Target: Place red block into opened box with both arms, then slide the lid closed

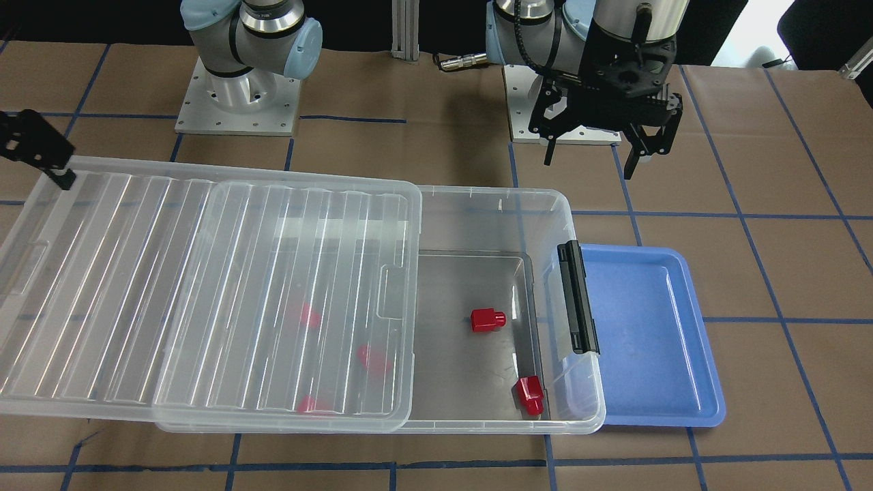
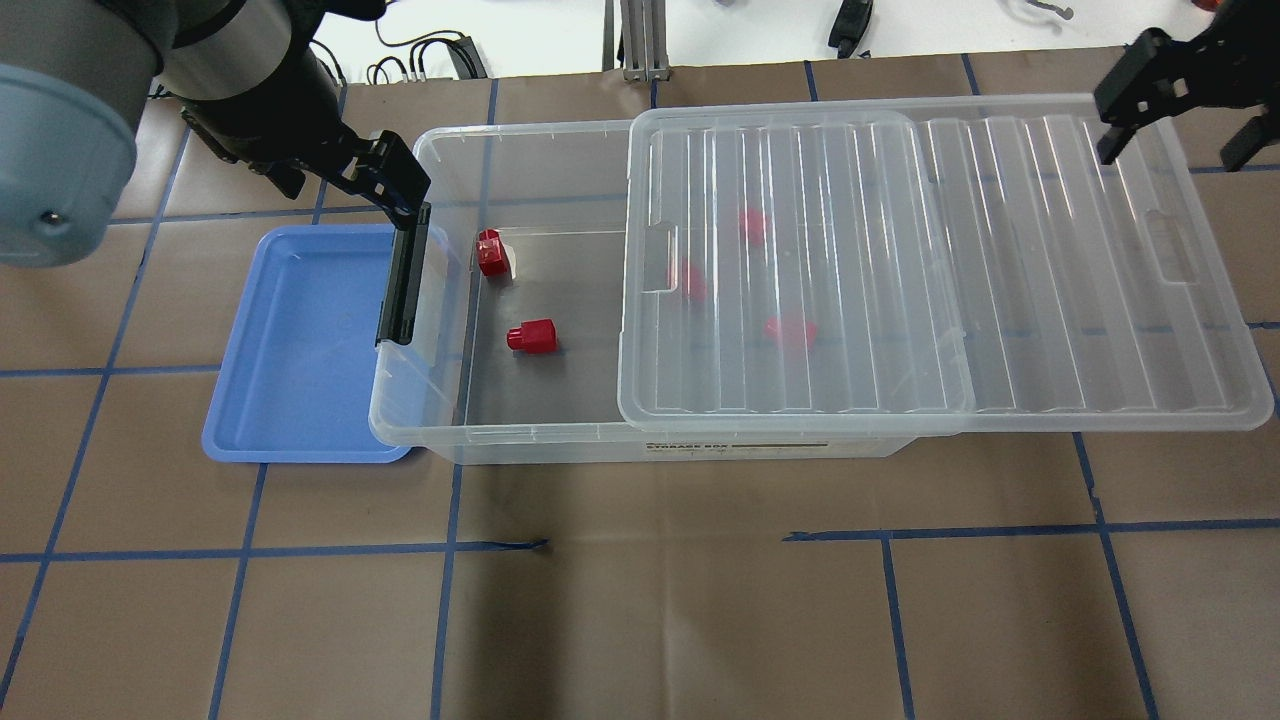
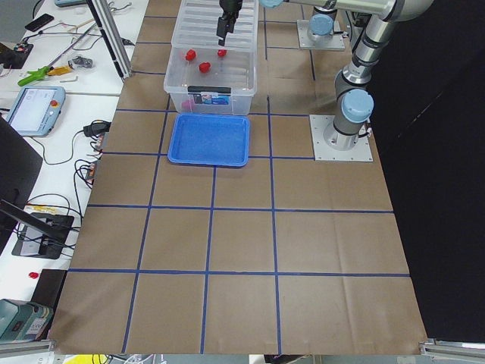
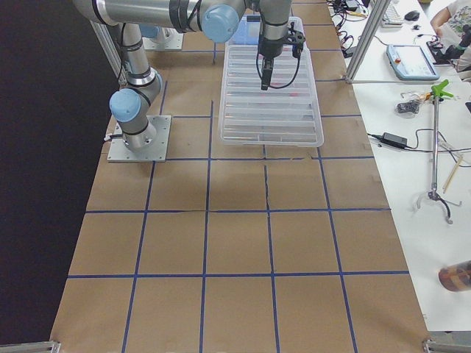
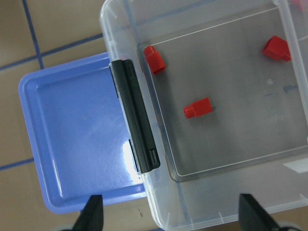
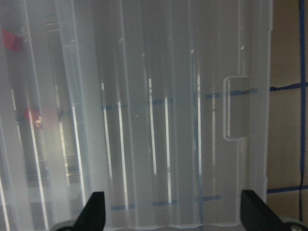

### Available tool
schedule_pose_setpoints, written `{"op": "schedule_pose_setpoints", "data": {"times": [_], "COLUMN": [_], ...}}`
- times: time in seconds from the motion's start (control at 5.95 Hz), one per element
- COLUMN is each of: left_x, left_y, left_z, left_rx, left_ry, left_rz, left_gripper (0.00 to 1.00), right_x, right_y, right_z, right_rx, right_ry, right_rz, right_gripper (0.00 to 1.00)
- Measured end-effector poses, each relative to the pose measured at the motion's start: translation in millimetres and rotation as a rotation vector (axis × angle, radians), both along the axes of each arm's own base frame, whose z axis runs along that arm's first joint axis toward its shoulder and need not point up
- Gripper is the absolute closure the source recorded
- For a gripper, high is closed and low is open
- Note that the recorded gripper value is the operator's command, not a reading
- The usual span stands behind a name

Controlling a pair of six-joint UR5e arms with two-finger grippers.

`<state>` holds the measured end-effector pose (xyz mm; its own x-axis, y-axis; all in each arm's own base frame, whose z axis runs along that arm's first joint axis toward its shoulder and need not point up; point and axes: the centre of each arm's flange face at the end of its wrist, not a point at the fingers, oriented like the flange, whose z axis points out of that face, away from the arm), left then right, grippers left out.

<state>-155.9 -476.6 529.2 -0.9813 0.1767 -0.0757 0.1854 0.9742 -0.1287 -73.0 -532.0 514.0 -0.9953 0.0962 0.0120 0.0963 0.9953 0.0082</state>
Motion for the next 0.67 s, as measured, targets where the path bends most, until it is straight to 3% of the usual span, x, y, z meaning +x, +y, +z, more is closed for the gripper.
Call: {"op": "schedule_pose_setpoints", "data": {"times": [0.17, 0.34, 0.67], "left_x": [8, 12, 11], "left_y": [9, 15, 17], "left_z": [4, 6, 5], "left_rx": [0.036, 0.071, 0.097], "left_ry": [0.017, 0.023, 0.05], "left_rz": [0.142, 0.199, 0.195], "left_gripper": [0.02, 0.02, 0.02], "right_x": [-61, -117, -187], "right_y": [-7, -12, -20], "right_z": [-15, -37, -88], "right_rx": [-0.004, 0.001, 0.031], "right_ry": [0.034, 0.049, 0.048], "right_rz": [0.032, 0.048, 0.029], "right_gripper": [0.0, 0.0, 0.0]}}
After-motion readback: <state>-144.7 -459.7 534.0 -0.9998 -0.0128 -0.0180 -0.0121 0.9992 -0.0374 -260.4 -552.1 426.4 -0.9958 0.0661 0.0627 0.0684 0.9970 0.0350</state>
